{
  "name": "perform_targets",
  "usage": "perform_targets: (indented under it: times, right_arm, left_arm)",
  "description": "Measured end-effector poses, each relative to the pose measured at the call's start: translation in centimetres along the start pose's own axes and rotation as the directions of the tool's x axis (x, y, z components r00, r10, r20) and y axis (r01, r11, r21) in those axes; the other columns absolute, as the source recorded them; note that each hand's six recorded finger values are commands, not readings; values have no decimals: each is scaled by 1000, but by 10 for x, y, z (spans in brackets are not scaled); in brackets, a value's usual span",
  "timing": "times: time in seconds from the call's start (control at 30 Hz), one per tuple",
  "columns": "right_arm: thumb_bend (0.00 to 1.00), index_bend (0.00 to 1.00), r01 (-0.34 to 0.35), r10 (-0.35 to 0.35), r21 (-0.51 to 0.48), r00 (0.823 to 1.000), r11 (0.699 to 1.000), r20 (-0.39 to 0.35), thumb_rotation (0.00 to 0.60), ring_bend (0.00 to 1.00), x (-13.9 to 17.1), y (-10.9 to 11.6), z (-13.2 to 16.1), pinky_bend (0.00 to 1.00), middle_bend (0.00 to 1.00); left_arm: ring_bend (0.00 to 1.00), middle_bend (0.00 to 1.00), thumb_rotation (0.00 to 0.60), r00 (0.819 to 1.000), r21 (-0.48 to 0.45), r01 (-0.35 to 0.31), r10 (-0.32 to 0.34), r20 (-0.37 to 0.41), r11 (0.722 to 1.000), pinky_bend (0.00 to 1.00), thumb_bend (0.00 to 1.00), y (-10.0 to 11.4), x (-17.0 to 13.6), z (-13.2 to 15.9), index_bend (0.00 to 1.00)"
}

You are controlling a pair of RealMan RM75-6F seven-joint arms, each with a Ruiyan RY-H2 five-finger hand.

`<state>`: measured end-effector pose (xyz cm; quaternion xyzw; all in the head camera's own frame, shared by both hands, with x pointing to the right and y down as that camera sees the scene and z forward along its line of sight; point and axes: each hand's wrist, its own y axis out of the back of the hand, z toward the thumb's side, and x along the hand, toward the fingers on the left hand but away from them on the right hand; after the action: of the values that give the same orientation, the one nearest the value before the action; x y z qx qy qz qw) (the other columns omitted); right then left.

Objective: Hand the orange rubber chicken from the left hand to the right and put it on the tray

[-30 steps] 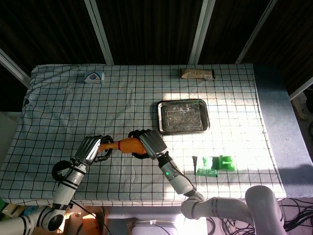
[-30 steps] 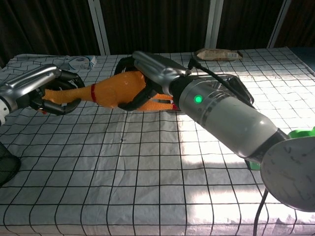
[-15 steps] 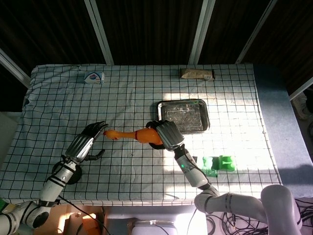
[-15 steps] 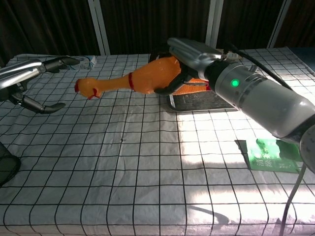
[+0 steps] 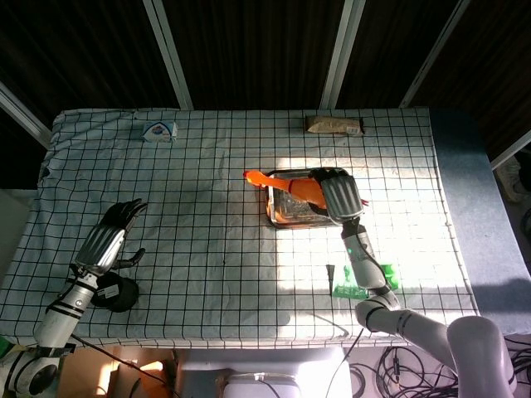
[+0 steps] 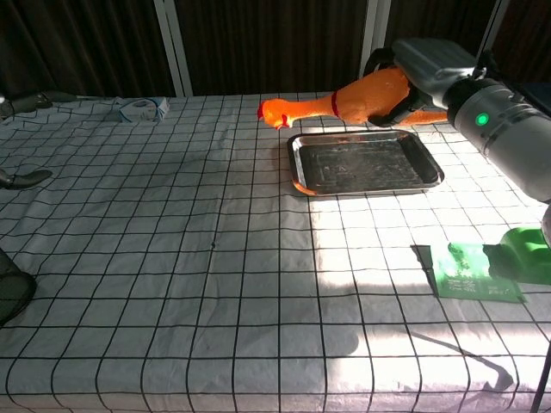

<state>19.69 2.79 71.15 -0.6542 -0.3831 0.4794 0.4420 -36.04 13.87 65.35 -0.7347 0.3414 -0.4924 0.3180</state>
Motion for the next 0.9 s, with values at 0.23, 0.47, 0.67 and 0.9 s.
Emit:
perform_targets:
  times: [0.23,0.47,0.67,0.9]
  right_arm:
    - [468,896,26,-25,-2,997,1000,80,600,787,-4,-19,-23,945,858]
    - [446,647,16,-13,-35,996,999,89,600,554,-6,-39,-15,708,678]
    - [353,220,-84,86,-25,991,996,103,600,176,-10,-59,-15,342,335]
    - [256,0,-145,152,-69,981,987,119,600,0,-14,-63,-26,0,3]
  left_arm:
    - [0,0,600,1000,12,16,-15,-26,1000,46,345,-9,4,-10,0]
    - [0,0,600,998,30,26,-24,-59,999,43,345,-15,5,-19,0]
    - [0,0,600,998,45,18,-15,-63,999,43,345,-13,3,-20,0]
    - [0,0,600,997,40,29,-26,-71,999,40,345,-12,1,-20,0]
